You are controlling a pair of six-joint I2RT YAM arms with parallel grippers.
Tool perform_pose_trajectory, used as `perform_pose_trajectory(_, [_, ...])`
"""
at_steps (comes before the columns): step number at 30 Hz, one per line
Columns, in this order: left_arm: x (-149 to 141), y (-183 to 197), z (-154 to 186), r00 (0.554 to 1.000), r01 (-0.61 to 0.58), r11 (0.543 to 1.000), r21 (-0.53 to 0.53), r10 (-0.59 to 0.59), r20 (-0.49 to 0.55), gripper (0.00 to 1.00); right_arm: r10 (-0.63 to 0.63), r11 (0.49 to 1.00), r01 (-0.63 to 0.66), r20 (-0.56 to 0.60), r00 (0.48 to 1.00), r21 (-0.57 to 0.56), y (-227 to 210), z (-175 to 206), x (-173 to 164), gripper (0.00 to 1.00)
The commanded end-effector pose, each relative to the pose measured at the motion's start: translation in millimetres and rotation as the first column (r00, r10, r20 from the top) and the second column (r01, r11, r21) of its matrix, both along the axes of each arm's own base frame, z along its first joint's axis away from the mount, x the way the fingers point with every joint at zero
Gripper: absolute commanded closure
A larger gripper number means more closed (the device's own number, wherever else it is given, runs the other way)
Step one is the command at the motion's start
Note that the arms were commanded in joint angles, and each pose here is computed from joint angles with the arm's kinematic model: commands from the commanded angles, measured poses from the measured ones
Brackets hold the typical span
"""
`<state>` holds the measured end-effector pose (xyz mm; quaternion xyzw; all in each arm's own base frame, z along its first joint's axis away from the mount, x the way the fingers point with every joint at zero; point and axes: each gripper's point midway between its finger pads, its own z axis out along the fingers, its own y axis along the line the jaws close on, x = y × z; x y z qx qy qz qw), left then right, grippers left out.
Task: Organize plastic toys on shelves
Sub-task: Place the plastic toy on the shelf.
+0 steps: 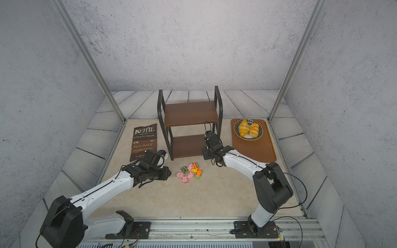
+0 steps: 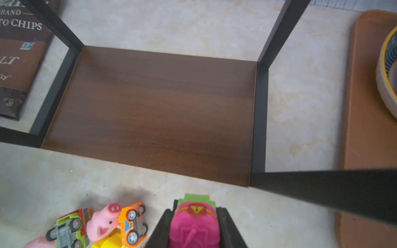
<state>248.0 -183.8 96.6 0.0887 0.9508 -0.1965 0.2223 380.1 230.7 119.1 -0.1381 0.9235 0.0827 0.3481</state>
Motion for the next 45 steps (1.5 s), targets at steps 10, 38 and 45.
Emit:
perform_pose_trajectory(10, [-2, 5, -6, 1.0, -0.001, 1.0, 0.013, 0.001, -0.017, 0.79, -0.04, 0.996, 0.041, 0.015, 0.999, -0.073, -2, -15, 33, 0.73])
perform_pose_trajectory(38, [-2, 5, -8, 1.0, 0.003, 1.0, 0.009, -0.002, -0.024, 0.79, -0.097, 0.992, 0.091, -0.066, 0.993, -0.09, 7, -59, 68, 0.72])
perform_pose_trajectory(45, [-2, 5, -8, 1.0, 0.004, 1.0, 0.012, -0.004, -0.026, 0.79, -0.103, 0.991, 0.095, -0.09, 0.991, -0.09, 9, -65, 70, 0.64])
